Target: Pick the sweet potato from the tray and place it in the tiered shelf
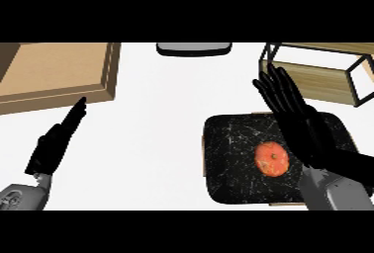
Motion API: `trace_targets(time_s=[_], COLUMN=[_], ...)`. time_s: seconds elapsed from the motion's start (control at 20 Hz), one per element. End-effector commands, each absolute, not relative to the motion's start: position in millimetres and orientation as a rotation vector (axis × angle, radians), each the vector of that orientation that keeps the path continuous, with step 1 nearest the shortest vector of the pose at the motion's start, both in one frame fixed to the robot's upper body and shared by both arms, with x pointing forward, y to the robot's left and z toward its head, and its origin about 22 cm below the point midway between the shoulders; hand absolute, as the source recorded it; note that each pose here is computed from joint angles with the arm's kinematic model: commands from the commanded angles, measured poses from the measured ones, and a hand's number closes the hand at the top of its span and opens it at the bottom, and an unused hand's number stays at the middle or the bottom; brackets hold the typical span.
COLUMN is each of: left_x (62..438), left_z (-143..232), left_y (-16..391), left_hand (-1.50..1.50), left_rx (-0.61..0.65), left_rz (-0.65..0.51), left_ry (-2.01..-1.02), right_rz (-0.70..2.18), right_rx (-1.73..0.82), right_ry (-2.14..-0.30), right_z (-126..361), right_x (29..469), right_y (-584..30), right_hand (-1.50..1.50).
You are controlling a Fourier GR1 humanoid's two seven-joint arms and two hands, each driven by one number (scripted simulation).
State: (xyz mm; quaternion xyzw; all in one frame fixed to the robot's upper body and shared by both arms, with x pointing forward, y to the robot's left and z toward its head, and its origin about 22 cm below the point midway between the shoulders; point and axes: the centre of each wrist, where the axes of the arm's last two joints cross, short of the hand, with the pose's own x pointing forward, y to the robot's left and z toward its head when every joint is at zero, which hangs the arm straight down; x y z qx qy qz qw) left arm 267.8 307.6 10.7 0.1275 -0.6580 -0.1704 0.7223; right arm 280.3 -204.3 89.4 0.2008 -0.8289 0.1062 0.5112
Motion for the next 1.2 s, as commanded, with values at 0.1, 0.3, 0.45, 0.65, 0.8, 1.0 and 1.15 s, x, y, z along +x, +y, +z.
trace_targets(time_s=[0.1,0.3,0.45,0.65,0.8,1.0,1.15], left_x=[266.1,247.9,243.2,242.2,227.3,224.4,233.4], left_z=[17.4,-0.2,-1.9,1.3,6.4,-1.7,9.0], left_y=[349.1,348.9,348.0,348.8,343.9,351.4,351.0], left_hand=[0.0,0.0,0.0,0.0,0.0,0.0,0.0], left_rx=[0.334,0.33,0.296,0.26,0.264,0.275,0.277], left_rz=[-0.226,-0.088,-0.034,-0.051,-0.043,-0.042,-0.03], left_ry=[-1.423,-1.354,-1.344,-1.323,-1.337,-1.314,-1.333], right_rz=[0.167,0.191,-0.08,-0.045,0.008,0.148,0.283], right_rx=[0.379,-0.348,-0.57,-0.316,-0.397,-0.71,-0.81], right_ry=[-2.031,-1.791,-1.821,-1.888,-1.831,-1.7,-1.565], right_z=[104.6,84.6,59.2,56.0,73.5,89.4,110.3], right_x=[289.9,277.6,268.1,228.8,203.0,200.0,193.1], right_y=[-230.3,-326.7,-323.7,-231.3,-243.5,-268.1,-280.5], right_hand=[1.5,1.5,1.5,-1.5,-1.5,-1.5,-1.5])
